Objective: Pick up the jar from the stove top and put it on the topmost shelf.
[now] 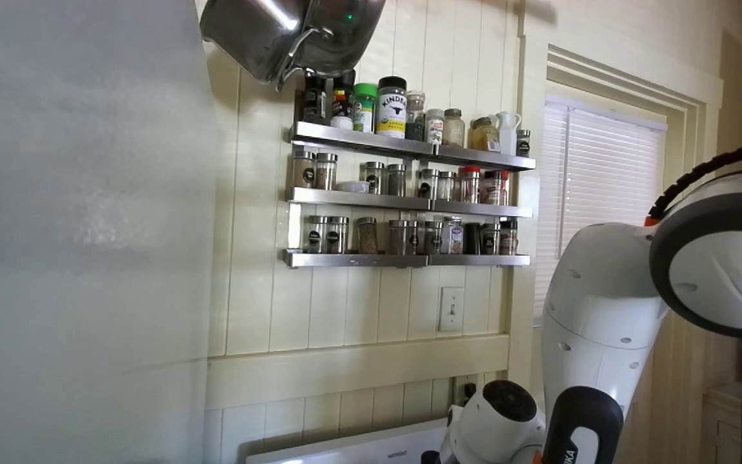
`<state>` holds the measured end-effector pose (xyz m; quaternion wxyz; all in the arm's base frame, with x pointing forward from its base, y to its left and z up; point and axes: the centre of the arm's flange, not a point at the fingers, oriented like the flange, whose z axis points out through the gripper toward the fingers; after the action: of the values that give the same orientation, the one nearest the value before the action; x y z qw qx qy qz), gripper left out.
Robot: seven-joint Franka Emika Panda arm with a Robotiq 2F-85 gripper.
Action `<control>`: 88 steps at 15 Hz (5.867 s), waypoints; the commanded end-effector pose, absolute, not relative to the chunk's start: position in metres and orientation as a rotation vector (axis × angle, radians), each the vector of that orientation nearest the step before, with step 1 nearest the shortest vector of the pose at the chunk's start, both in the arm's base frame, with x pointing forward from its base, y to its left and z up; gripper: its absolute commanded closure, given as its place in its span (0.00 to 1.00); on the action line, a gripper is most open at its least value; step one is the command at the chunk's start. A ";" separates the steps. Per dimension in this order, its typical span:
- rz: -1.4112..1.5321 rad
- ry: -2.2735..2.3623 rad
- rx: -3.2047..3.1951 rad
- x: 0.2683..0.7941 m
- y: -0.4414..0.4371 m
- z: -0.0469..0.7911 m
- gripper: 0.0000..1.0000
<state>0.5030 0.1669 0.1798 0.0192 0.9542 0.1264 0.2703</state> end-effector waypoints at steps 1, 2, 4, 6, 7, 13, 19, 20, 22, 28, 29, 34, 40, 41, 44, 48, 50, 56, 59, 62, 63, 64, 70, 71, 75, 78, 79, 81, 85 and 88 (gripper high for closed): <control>0.857 0.390 2.960 0.500 0.166 0.175 0.28; 0.856 0.388 2.961 0.500 0.165 0.175 0.29; 0.853 0.387 2.962 0.500 0.165 0.174 0.31; 0.853 0.390 2.961 0.500 0.166 0.174 0.32; 0.852 0.392 2.957 0.501 0.166 0.174 0.30; 0.850 0.394 2.937 0.502 0.165 0.175 0.31; 0.859 0.392 2.922 0.503 0.163 0.175 0.35; 0.859 0.393 2.920 0.503 0.164 0.175 0.36; 0.859 0.399 2.915 0.505 0.164 0.174 0.36; 0.862 0.417 2.901 0.507 0.163 0.175 0.80; 0.860 0.422 2.897 0.507 0.162 0.175 0.81; 0.909 0.421 2.929 0.502 0.160 0.207 0.83; 0.992 0.264 3.112 0.456 0.148 0.304 0.83; 0.988 0.285 3.175 0.446 0.147 0.315 0.83; 0.942 0.358 3.262 0.412 0.152 0.345 0.83; 0.790 0.369 3.305 0.354 0.157 0.367 0.83; 0.719 0.324 3.306 0.334 0.163 0.370 0.83; 0.599 -0.062 3.092 0.338 0.173 0.378 0.83; 0.635 -0.019 3.098 0.365 0.178 0.334 0.58; 0.642 -0.044 3.097 0.364 0.172 0.339 0.58; 0.639 -0.040 3.097 0.363 0.172 0.338 0.58; 0.637 -0.038 3.097 0.362 0.173 0.337 0.83; 0.604 -0.134 2.916 0.376 0.191 0.434 0.83; 0.580 -0.169 2.884 0.374 0.194 0.457 0.83; 0.590 -0.343 2.838 0.362 0.194 0.533 0.83; 0.656 -0.493 2.787 0.342 0.179 0.591 0.83; 0.707 -0.559 2.754 0.335 0.167 0.610 0.83; 0.704 -0.512 2.764 0.344 0.174 0.597 0.58; 0.771 -0.598 2.729 0.329 0.156 0.628 0.58; 0.810 -0.624 2.711 0.338 0.139 0.645 0.83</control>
<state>0.3311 0.1563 0.6263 0.1255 0.9336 -0.2062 0.2648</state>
